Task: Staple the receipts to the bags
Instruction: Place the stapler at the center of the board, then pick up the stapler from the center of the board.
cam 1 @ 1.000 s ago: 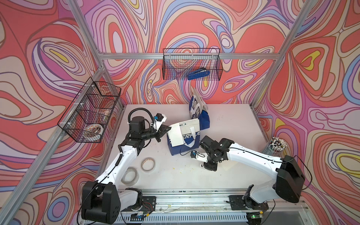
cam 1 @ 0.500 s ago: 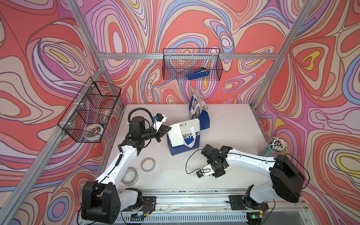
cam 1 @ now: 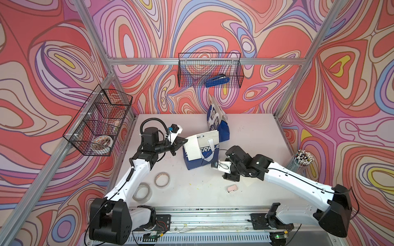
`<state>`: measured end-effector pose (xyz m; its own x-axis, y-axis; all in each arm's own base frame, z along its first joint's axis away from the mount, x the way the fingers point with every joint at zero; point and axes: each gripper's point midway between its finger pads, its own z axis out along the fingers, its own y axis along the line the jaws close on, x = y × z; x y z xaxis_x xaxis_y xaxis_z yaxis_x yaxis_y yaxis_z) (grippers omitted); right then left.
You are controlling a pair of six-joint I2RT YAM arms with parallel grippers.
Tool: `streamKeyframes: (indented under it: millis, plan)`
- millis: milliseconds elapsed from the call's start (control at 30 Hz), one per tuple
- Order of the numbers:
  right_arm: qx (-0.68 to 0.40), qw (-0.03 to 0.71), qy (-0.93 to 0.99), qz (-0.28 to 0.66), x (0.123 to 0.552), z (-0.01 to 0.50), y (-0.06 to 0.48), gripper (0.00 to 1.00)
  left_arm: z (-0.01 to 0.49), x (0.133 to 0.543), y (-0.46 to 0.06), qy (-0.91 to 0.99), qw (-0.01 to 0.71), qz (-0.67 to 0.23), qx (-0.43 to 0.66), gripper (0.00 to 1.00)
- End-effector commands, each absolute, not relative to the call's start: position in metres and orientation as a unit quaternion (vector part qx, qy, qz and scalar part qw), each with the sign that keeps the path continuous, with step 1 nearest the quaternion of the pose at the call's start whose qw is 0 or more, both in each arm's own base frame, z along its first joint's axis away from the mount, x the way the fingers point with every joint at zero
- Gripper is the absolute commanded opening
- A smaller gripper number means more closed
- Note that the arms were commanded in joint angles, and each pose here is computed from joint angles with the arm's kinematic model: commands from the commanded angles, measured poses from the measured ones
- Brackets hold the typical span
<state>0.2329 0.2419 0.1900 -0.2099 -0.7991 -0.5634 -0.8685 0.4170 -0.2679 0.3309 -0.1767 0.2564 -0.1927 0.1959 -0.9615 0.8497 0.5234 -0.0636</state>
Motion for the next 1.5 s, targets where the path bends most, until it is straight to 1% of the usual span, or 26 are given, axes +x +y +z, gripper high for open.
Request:
streamKeyframes:
  millis: [0, 33, 67, 100, 133, 200, 267, 400, 533, 567, 700, 800, 833, 867, 967, 1033, 1133, 1200, 1233, 1300, 1400, 1467]
  plan:
    - [-0.105, 0.382, 0.903, 0.168, 0.271, 0.229, 0.237, 0.60, 0.263, 0.325, -0.179, 0.688, 0.523, -0.323, 0.385, 0.00]
    - [0.006, 0.357, 0.921, 0.156, 0.269, 0.219, 0.216, 0.54, 0.263, 0.325, -0.179, 0.687, 0.523, -0.325, 0.386, 0.00]
    - [0.146, 0.315, 0.929, 0.127, 0.257, 0.202, 0.186, 0.53, 0.263, 0.324, -0.180, 0.685, 0.523, -0.328, 0.387, 0.00]
    - [0.235, 0.278, 0.925, 0.111, 0.241, 0.186, 0.168, 0.59, 0.264, 0.324, -0.180, 0.683, 0.525, -0.328, 0.388, 0.00]
    - [0.302, 0.244, 0.916, 0.106, 0.227, 0.169, 0.158, 0.65, 0.265, 0.323, -0.181, 0.681, 0.525, -0.331, 0.388, 0.00]
    - [0.395, 0.181, 0.892, 0.126, 0.203, 0.142, 0.154, 0.73, 0.266, 0.323, -0.181, 0.676, 0.530, -0.332, 0.389, 0.00]
    - [0.444, 0.130, 0.875, 0.144, 0.187, 0.120, 0.158, 0.79, 0.267, 0.322, -0.182, 0.673, 0.533, -0.333, 0.390, 0.00]
    - [0.500, 0.070, 0.855, 0.121, 0.164, 0.089, 0.151, 0.85, 0.267, 0.321, -0.182, 0.672, 0.532, -0.335, 0.391, 0.00]
    - [0.522, 0.046, 0.836, 0.159, 0.170, 0.071, 0.162, 0.94, 0.263, 0.318, -0.184, 0.674, 0.527, -0.332, 0.396, 0.00]
    - [0.526, 0.045, 0.834, 0.161, 0.172, 0.067, 0.163, 0.98, 0.262, 0.317, -0.184, 0.676, 0.526, -0.330, 0.397, 0.00]
    - [0.540, 0.030, 0.828, 0.148, 0.176, 0.055, 0.165, 0.98, 0.259, 0.315, -0.186, 0.677, 0.522, -0.325, 0.403, 0.00]
    - [0.551, 0.019, 0.822, 0.141, 0.176, 0.045, 0.167, 0.87, 0.258, 0.314, -0.187, 0.678, 0.521, -0.323, 0.405, 0.00]
    - [0.556, 0.015, 0.820, 0.136, 0.175, 0.042, 0.166, 0.80, 0.258, 0.314, -0.187, 0.678, 0.521, -0.323, 0.406, 0.00]
    - [0.556, 0.014, 0.820, 0.132, 0.175, 0.040, 0.166, 0.77, 0.257, 0.314, -0.187, 0.679, 0.519, -0.322, 0.406, 0.00]
    - [0.562, 0.001, 0.820, 0.109, 0.169, 0.031, 0.162, 0.71, 0.256, 0.313, -0.187, 0.681, 0.517, -0.321, 0.408, 0.00]
    - [0.563, -0.011, 0.820, 0.104, 0.167, 0.026, 0.164, 0.60, 0.256, 0.313, -0.187, 0.682, 0.517, -0.316, 0.410, 0.00]
    - [0.562, -0.021, 0.822, 0.092, 0.163, 0.020, 0.163, 0.50, 0.257, 0.312, -0.186, 0.681, 0.519, -0.315, 0.411, 0.00]
    - [0.564, -0.027, 0.821, 0.087, 0.160, 0.015, 0.162, 0.47, 0.258, 0.312, -0.186, 0.680, 0.519, -0.315, 0.411, 0.00]
    - [0.566, -0.029, 0.820, 0.087, 0.160, 0.014, 0.161, 0.43, 0.258, 0.312, -0.186, 0.680, 0.520, -0.314, 0.412, 0.00]
    - [0.566, -0.026, 0.819, 0.088, 0.162, 0.014, 0.160, 0.36, 0.258, 0.312, -0.186, 0.680, 0.520, -0.313, 0.412, 0.00]
    - [0.564, -0.009, 0.821, 0.087, 0.168, 0.023, 0.157, 0.28, 0.259, 0.311, -0.186, 0.679, 0.520, -0.314, 0.412, 0.00]
    - [0.563, 0.021, 0.821, 0.092, 0.177, 0.040, 0.153, 0.17, 0.262, 0.311, -0.186, 0.677, 0.523, -0.316, 0.410, 0.00]
